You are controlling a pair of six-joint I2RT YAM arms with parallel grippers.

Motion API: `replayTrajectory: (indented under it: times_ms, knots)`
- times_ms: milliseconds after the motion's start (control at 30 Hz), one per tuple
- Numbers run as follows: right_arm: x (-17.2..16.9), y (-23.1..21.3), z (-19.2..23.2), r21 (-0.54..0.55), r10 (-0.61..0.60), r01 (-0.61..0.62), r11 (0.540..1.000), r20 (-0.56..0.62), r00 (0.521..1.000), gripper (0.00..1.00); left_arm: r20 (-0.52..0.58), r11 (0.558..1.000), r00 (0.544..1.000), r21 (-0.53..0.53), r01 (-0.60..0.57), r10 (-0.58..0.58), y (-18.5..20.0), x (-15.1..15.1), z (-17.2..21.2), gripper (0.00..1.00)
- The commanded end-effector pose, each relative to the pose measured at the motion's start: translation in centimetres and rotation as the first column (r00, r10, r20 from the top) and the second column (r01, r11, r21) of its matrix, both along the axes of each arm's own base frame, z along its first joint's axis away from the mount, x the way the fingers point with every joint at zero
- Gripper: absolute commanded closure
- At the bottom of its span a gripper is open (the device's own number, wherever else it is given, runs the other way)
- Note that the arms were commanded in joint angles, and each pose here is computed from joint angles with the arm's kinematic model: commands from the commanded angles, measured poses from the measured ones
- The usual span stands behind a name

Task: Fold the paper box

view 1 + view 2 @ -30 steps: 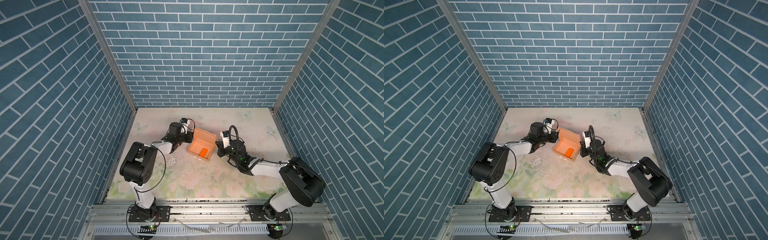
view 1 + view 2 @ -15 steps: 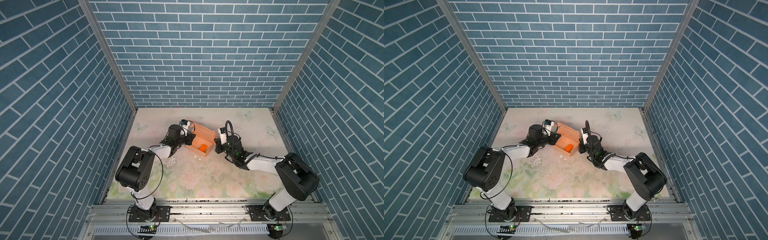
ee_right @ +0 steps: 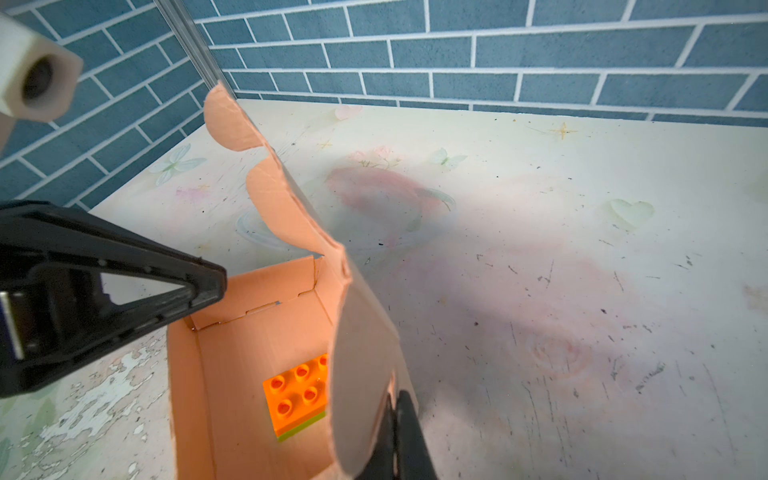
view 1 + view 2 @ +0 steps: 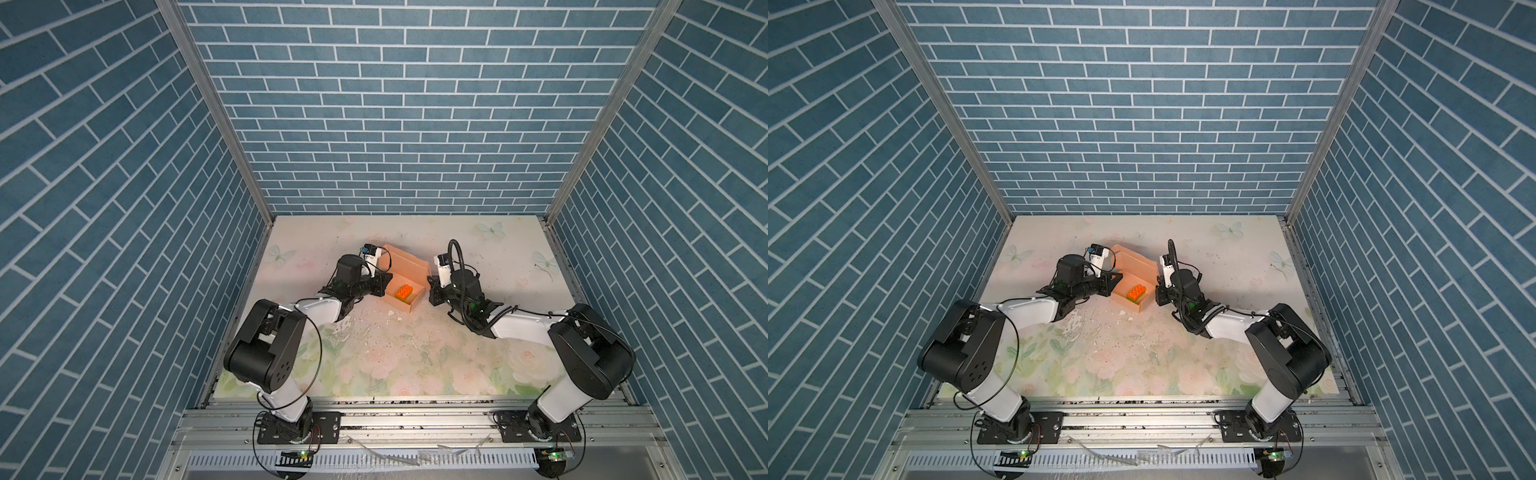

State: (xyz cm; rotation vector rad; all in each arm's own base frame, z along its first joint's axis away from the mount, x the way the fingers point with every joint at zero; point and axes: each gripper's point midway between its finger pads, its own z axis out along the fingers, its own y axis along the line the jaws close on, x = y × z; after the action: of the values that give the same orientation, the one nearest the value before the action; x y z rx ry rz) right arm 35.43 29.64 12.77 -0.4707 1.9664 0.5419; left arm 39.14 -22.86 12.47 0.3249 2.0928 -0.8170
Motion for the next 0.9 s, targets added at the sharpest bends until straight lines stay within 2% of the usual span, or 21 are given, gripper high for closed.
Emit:
replayTrajectory:
  times_ms: [0, 200, 533, 867]
  knots:
    - [-0.7, 0.2, 0.2, -0.045, 0.067, -0.065, 0.997, 0.044, 0.997, 1.0, 0.027, 0.999, 0.999, 0.013, -0.044, 0.044, 0.8, -0.3, 1.1, 0.86]
    - [-0.8, 0.5, 1.4, -0.069, 0.131, -0.125, 0.99, 0.093, 0.987, 1.0, 0.008, 0.992, 0.995, 0.07, -0.102, 0.101, 2.3, -0.9, -0.1, 0.86]
    - [-0.7, 1.2, 3.2, -0.059, 0.199, -0.193, 0.979, 0.138, 0.97, 1.0, -0.055, 0.993, 0.994, 0.079, -0.092, 0.096, 2.7, -2.4, -3.6, 0.86]
    - [0.2, 1.3, 3.4, -0.019, 0.156, -0.155, 0.988, 0.116, 0.981, 1.0, -0.098, 0.995, 0.992, 0.069, -0.073, 0.079, 2.5, -3.5, -5.8, 0.86]
